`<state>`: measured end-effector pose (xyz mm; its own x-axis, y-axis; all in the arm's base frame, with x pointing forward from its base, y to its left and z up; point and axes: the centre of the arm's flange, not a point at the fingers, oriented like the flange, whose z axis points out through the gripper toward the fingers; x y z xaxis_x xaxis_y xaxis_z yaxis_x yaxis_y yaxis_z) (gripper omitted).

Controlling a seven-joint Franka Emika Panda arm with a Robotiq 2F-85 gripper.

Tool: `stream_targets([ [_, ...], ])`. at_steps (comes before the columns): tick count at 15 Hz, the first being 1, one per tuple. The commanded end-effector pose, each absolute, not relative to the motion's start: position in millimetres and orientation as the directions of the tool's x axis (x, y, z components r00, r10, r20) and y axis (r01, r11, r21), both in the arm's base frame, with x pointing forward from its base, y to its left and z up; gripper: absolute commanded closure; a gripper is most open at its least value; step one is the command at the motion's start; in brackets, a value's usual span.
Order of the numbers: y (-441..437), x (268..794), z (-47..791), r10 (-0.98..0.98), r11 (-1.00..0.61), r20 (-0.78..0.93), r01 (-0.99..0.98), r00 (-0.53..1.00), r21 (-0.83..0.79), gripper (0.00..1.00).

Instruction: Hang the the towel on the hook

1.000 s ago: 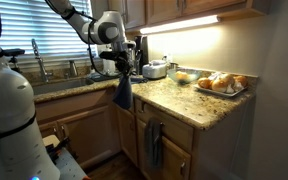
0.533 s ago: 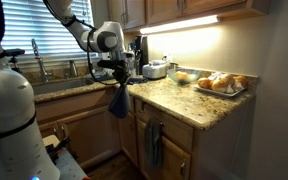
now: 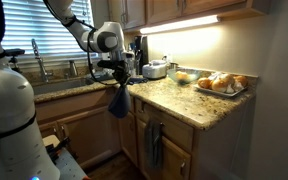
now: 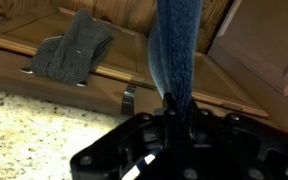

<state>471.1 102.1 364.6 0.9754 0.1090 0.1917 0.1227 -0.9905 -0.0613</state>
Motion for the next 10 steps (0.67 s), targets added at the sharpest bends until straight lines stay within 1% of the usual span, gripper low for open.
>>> stream_targets([
  [1, 106, 468, 356, 0.151, -0.988, 0.201, 0.157, 0.968, -0.012, 0.95],
  [6, 111, 459, 326, 0.269, -0.962, 0.161, 0.259, 0.950, 0.085, 0.95],
  [10, 112, 452, 298, 0.309, -0.950, 0.137, 0.300, 0.941, 0.085, 0.95],
])
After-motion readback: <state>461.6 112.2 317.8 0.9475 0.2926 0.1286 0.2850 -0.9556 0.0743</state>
